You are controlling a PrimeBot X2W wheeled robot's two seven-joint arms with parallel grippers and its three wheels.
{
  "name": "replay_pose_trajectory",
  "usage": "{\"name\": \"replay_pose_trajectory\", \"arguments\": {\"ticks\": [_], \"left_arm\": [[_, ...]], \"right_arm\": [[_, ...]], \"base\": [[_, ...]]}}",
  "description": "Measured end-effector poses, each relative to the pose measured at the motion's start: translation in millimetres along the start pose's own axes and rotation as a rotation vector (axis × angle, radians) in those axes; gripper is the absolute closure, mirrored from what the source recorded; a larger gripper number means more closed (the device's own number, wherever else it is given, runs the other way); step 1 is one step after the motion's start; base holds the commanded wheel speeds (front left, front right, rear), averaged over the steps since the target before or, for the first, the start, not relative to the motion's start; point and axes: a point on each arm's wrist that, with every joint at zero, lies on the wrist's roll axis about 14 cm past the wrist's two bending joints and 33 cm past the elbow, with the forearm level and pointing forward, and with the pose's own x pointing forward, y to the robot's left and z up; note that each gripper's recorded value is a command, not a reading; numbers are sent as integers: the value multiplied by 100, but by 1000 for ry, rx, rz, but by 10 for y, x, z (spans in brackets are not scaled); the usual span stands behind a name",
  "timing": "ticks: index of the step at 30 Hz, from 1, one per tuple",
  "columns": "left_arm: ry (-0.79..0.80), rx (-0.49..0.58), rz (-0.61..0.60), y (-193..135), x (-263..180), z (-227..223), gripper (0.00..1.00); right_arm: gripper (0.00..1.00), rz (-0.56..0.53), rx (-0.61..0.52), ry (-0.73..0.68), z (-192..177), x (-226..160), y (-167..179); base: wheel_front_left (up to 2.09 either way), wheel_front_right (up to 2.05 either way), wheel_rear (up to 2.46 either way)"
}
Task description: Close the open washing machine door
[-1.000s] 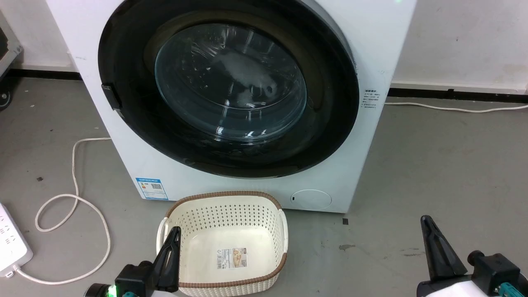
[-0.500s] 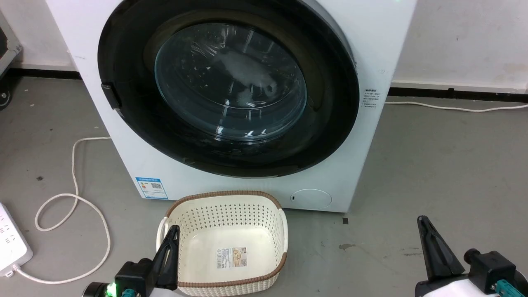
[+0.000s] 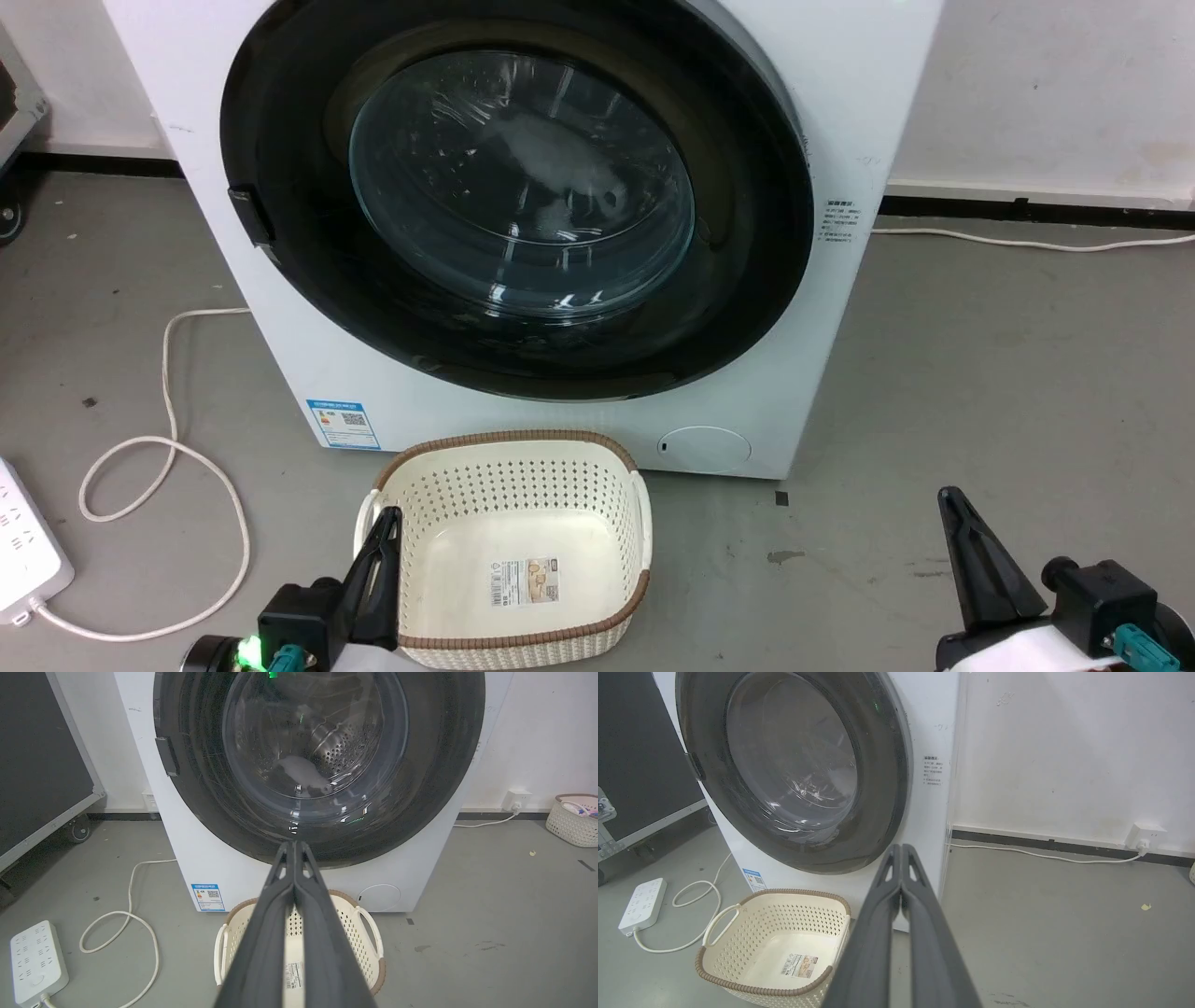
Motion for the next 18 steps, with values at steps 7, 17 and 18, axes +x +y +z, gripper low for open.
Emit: {"name": "replay_pose_trajectory", "arguments": {"ticks": [7,17,18], "left_arm": [[6,5,6,14,12,7,100],[9,10,15,35,43,36,100],[9,11,17,40,47,39,100]], "right_arm": [[100,4,-2,4,11,19,10],[100,8,-11,22,-7,26,21],[100,9,-13,23,-7,27,23]], "base": [[0,0,0],[0,0,0],[0,0,0]]}}
